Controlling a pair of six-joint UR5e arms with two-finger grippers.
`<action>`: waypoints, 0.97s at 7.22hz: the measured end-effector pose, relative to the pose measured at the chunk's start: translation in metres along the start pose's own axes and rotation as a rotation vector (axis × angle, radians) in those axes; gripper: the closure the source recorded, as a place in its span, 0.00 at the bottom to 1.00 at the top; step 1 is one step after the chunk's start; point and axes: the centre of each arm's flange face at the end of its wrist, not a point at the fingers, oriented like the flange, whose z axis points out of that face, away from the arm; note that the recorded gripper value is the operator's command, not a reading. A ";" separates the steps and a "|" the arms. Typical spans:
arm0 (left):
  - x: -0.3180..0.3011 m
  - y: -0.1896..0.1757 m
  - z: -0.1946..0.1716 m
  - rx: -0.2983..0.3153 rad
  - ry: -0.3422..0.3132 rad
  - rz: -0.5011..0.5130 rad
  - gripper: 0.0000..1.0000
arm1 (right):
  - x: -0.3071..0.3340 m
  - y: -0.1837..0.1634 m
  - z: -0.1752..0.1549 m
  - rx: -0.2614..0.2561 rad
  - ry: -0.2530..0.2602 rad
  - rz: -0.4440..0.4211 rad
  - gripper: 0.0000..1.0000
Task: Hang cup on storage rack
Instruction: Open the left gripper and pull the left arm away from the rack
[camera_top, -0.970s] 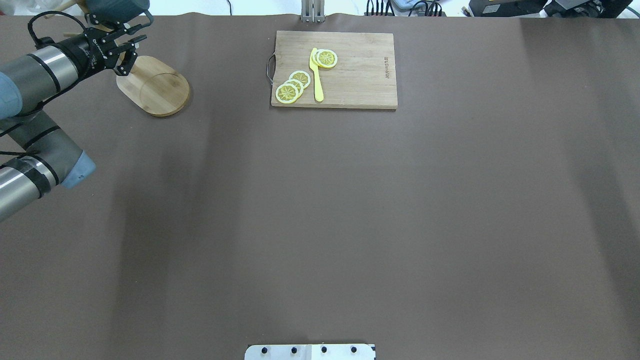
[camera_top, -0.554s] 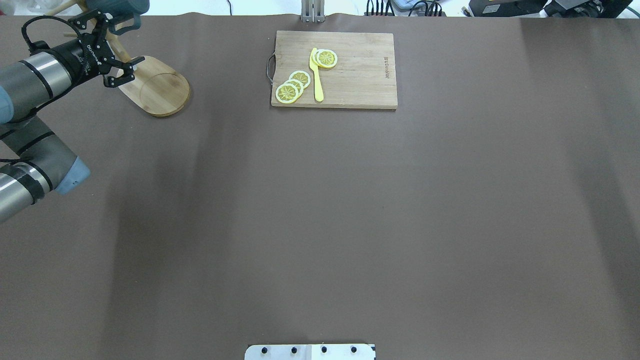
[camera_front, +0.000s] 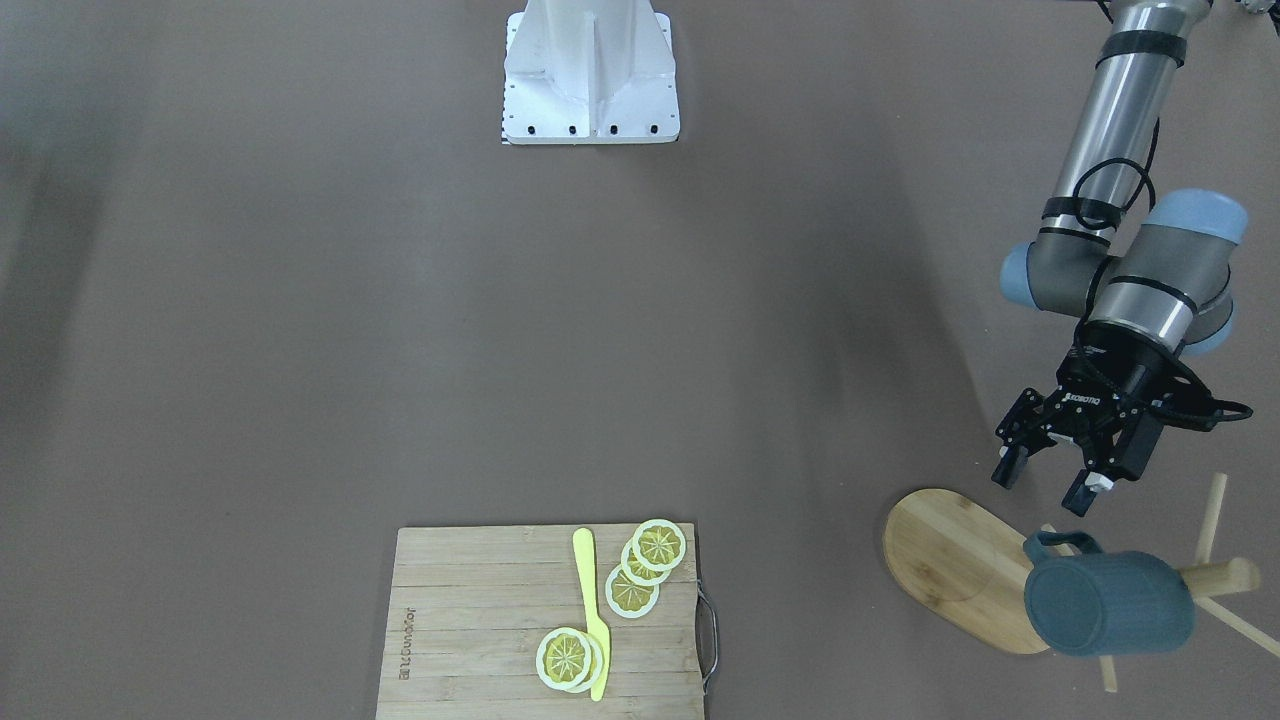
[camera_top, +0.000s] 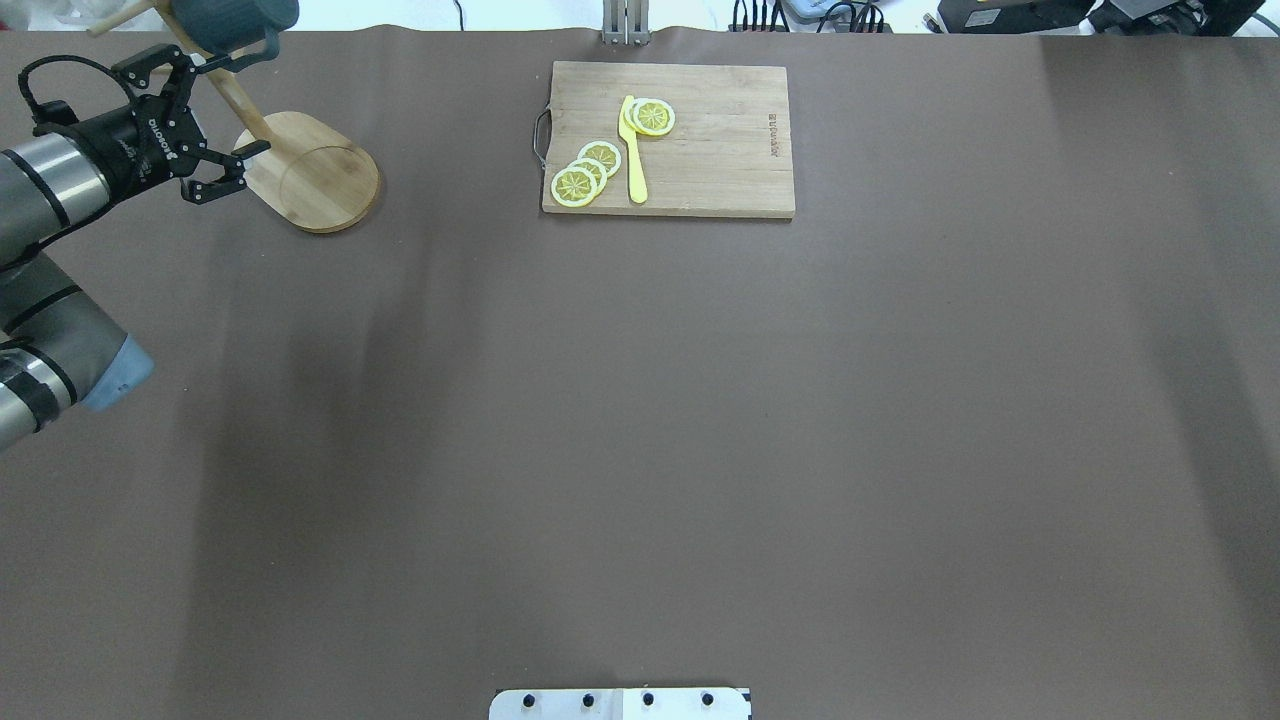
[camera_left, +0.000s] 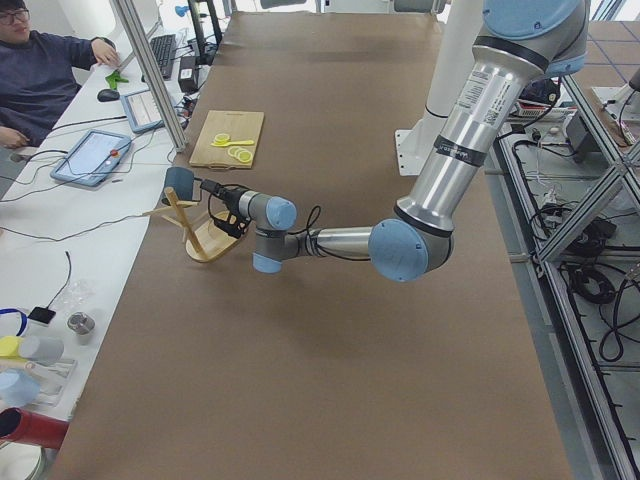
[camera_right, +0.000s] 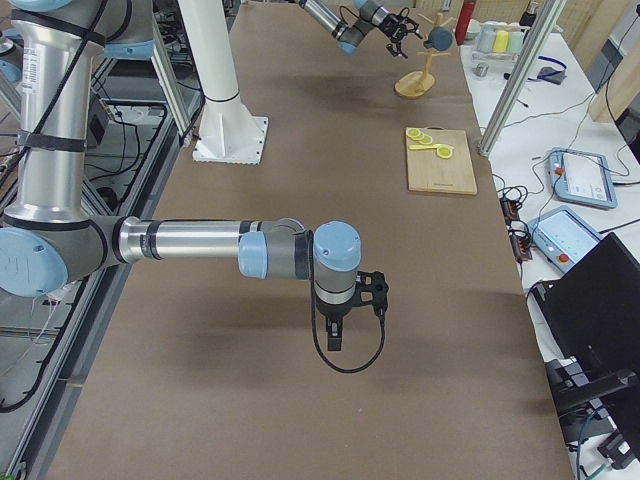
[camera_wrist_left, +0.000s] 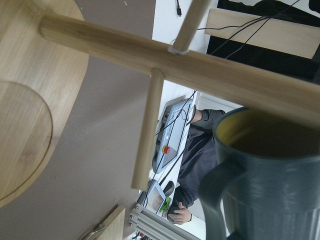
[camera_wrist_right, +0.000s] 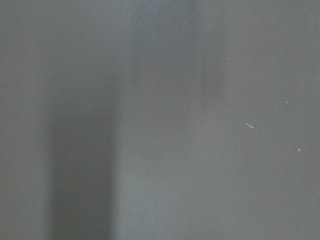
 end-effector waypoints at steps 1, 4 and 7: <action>-0.003 0.001 -0.016 -0.026 -0.005 0.024 0.01 | 0.000 0.000 0.000 0.000 0.000 0.000 0.00; 0.001 0.031 -0.062 -0.191 -0.013 0.102 0.01 | -0.001 0.000 -0.001 0.002 0.000 -0.002 0.00; 0.008 0.064 -0.109 -0.360 -0.035 0.532 0.01 | -0.001 -0.001 -0.001 0.003 0.000 -0.003 0.00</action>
